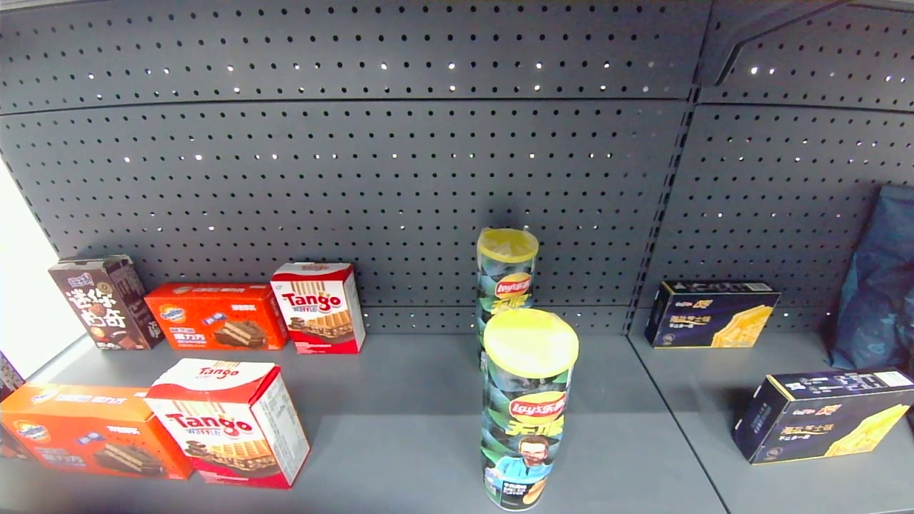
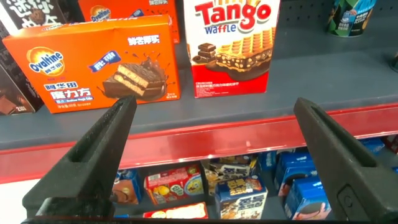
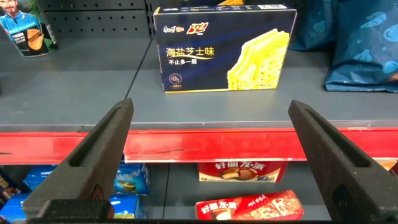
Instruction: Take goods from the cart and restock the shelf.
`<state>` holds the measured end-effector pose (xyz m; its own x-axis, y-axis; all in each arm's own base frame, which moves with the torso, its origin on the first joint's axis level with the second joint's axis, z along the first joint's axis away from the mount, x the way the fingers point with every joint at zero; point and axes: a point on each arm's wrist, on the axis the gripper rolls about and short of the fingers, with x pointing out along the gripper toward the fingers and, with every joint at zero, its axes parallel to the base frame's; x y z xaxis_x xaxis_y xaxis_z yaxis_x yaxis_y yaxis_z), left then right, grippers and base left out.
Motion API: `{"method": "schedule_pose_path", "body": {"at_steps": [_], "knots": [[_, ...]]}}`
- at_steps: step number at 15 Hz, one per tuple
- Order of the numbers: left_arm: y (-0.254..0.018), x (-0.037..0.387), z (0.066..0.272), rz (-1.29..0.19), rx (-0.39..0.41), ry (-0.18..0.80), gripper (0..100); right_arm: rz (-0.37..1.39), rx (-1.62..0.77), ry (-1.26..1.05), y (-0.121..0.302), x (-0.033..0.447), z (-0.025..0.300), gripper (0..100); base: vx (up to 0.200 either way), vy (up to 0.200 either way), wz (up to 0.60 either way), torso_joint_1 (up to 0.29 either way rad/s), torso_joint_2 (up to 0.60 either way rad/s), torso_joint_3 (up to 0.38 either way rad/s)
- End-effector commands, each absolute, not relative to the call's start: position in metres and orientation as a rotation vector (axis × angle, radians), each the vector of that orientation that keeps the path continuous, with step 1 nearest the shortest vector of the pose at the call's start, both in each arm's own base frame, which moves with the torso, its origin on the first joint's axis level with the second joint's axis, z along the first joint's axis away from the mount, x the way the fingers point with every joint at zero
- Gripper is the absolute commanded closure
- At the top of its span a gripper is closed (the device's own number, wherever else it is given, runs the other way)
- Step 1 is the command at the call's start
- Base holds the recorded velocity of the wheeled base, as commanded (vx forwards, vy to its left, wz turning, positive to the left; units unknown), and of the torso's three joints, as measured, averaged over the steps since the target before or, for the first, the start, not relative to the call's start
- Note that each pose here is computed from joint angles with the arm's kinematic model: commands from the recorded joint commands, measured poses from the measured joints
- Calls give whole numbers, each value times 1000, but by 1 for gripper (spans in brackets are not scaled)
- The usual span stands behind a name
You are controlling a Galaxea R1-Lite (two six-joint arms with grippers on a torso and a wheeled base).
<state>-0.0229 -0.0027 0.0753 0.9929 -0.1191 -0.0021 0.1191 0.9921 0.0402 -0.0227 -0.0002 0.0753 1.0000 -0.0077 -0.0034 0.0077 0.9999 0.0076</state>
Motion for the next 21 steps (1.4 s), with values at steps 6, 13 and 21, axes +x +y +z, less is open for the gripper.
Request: {"method": "schedule_pose_path", "body": {"at_steps": [6,13,21], "knots": [[-3,-23,75,-117,35,-1,0,-8,8,2,0,-23,75,0,0,0,0,0,0,0],[-3,-23,75,-115,35,0,0,-6,5,2,0,-23,75,0,0,0,0,0,0,0],[-3,-23,75,-117,37,-1,0,-2,2,2,0,-23,75,0,0,0,0,0,0,0]]}}
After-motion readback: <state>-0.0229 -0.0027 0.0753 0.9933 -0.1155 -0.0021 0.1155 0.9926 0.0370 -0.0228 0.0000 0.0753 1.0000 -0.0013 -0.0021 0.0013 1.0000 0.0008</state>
